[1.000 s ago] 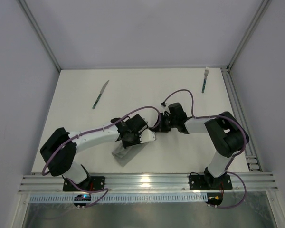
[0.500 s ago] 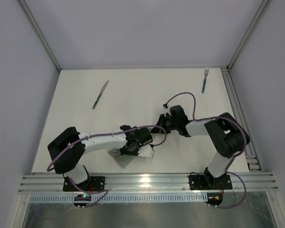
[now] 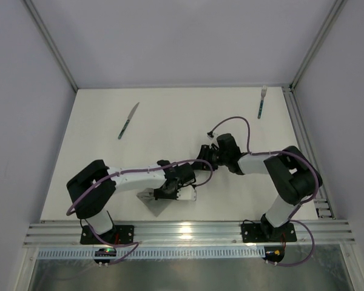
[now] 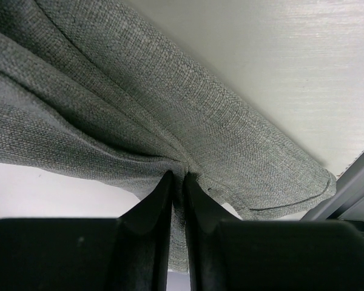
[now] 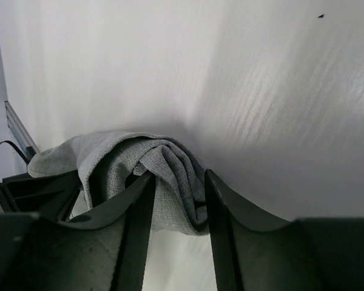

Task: Fold the napkin into a case and place the utensils inside
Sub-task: Smooth out the smaller rectangle-folded napkin at the center of the board.

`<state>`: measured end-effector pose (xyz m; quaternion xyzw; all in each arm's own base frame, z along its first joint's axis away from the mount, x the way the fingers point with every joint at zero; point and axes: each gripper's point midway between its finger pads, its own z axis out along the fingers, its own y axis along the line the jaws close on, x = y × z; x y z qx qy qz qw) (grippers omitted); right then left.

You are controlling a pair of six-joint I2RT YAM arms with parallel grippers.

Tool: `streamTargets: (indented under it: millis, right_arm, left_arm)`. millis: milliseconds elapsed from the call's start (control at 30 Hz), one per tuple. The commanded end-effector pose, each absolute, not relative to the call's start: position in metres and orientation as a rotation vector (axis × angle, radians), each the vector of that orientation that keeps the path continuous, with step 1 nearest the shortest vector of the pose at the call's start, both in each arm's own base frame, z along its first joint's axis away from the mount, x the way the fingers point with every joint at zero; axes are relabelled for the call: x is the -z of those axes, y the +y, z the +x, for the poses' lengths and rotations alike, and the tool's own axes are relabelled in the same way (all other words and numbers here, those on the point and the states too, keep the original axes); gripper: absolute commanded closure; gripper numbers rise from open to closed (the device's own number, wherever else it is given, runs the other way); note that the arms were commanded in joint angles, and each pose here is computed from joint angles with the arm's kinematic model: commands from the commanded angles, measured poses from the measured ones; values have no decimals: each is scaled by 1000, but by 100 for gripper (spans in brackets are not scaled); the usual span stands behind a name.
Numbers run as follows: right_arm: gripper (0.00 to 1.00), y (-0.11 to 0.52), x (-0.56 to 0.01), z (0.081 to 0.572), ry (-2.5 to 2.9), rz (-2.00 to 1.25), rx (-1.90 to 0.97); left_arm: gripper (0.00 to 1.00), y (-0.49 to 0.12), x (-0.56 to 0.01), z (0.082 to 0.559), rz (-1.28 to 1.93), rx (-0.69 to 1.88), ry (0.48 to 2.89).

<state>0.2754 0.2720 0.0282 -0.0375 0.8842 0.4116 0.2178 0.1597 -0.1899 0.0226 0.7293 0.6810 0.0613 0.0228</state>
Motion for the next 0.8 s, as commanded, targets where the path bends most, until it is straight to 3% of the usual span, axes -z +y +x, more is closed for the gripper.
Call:
streamTargets:
  millis: [0,67,300,433,767]
  right_arm:
    - [53,261,-49,283,2436,-188,-1003]
    - [45,255,-63,288,2425,-244,-927]
    - [43,230,-98,294,2389,-288,-738]
    - [41,247,-119,290,2313,-332,-860]
    - [40,304,-82,275,2394,-419,-1131]
  left_arm:
    - [86,-183,-26,158,2233,-189,2125]
    - [85,-182,-25,163,2227,-227,2099]
    - [81,-187,-30,172,2192,-260,2074]
    - [81,-188,-29,171,2191,-248,2076]
    - [80,-188,-28,168,2191,-243,2087]
